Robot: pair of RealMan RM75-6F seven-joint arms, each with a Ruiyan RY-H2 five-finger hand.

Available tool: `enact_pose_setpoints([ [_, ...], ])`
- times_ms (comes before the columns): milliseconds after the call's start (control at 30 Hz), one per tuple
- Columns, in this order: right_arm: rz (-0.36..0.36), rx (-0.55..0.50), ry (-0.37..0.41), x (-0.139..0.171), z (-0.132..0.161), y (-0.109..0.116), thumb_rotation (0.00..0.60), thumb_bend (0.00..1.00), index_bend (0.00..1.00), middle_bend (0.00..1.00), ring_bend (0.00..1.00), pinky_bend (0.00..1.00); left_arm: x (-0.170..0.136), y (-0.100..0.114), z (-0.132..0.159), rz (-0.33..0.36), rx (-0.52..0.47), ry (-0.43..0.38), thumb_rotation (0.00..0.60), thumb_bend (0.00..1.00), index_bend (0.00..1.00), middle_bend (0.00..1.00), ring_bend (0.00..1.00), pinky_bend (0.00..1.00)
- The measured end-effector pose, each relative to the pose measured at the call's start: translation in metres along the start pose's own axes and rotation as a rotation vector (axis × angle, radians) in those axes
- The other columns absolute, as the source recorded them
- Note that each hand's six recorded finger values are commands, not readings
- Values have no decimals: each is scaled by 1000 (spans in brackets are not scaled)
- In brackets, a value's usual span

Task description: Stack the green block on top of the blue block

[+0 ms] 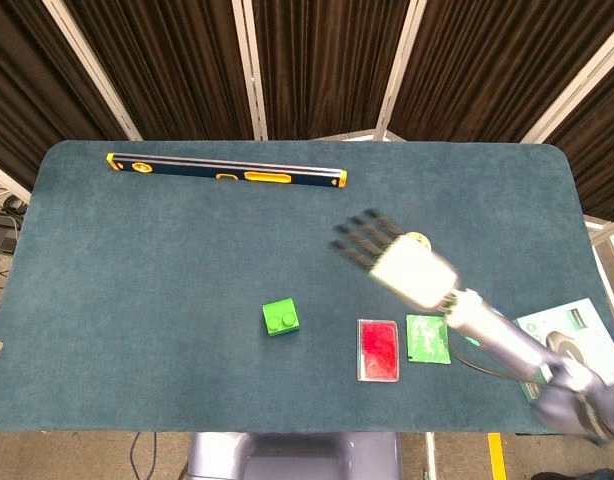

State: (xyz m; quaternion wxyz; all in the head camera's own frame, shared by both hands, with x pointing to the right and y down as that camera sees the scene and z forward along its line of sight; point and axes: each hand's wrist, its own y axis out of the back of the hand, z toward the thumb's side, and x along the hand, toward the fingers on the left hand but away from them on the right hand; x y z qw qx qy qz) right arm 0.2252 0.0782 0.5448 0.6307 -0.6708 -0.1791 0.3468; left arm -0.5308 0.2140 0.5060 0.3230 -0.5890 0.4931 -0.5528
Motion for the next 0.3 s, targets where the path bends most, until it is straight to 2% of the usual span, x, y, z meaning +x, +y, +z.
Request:
enact_pose_setpoints([
  [133,31,-100,-288,69,-32,-13,600,0,0,0,0,0,-3,1,3,8,-3,-23,600,0,0,0,0,0],
  [233,42,-134,-449,112,-46,-21,600,0,0,0,0,0,-5,0,9,9,-6,-44,600,0,0,0,0,0],
  [300,51,-148,-520,132,-51,-25,600,0,0,0,0,0,-7,-1,13,8,-11,-60,600,0,0,0,0,0],
])
